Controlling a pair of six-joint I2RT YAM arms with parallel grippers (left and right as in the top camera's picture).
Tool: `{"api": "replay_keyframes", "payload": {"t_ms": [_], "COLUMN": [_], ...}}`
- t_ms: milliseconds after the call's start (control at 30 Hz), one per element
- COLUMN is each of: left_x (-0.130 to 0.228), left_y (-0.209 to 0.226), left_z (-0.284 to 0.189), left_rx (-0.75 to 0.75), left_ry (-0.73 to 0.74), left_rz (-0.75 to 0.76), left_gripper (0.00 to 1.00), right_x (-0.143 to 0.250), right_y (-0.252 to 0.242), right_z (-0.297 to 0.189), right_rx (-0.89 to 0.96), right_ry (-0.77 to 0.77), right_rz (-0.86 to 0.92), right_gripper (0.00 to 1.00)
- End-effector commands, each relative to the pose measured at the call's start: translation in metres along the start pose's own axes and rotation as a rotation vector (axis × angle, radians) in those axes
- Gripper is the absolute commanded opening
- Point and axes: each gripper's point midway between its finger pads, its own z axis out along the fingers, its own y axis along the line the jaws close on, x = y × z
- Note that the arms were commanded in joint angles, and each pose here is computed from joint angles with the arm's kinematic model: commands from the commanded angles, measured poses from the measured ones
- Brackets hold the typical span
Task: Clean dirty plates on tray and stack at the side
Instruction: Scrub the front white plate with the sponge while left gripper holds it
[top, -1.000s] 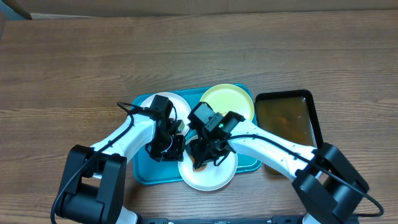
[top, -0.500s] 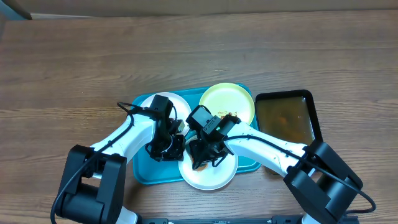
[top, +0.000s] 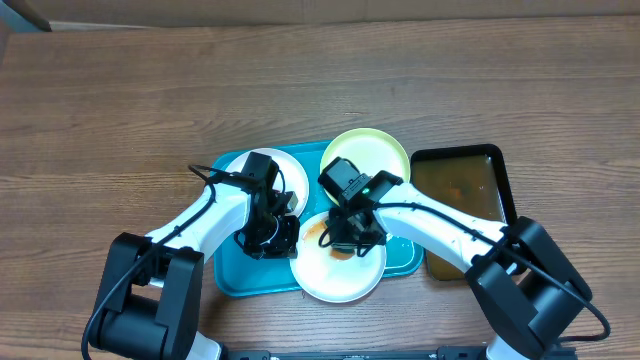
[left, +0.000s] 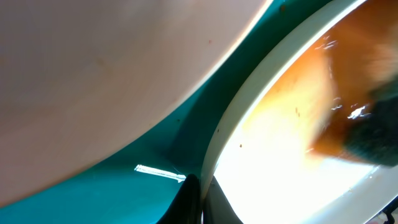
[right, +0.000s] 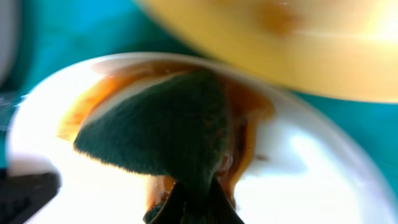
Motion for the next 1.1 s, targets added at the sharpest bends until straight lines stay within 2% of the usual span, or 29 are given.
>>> {"api": "replay_keyframes", "payload": {"t_ms": [0,167,300,667,933,1067], "left_x": [0.003,0.003,0.003,0.002,0.000,-0.002], "left_y": [0.012,0.012,0.012,0.012,0.014,0.010], "left_z": [0.004,0.004,0.004,0.004,-0.004,-0.017], "left_rx": [-0.069,-0.069,-0.069,-0.070,-0.092,-0.095], "left_ry": [0.011,0.011,0.009,0.006,-0.026,-0.077], "left_rz": [-0.018,-0.018,-0.018,-0.036,-0.051,-0.033], "left_gripper": [0.04,0.04,0.04,0.04,0.04,0.04], "right_x": [0.000,0.021,0.022,-0.026,-0.029,-0.037], "right_y": [-0.042,-0.057,-0.057,-0.039,-0.041,-0.066], "right_z": [0.006,0.002,-0.003,-0.075,-0.110,-0.123], "right_rx": [0.154,0.216,0.218,0.191,0.142,0.180], "right_ry": [0.000,0.087,0.095,-0.206,-0.298,-0.324], "right_rz": [0.071,0.021,-0.022,-0.045,-0.015,0.063], "right_gripper": [0.04,0.04,0.04,0.04,0.04,0.04]}}
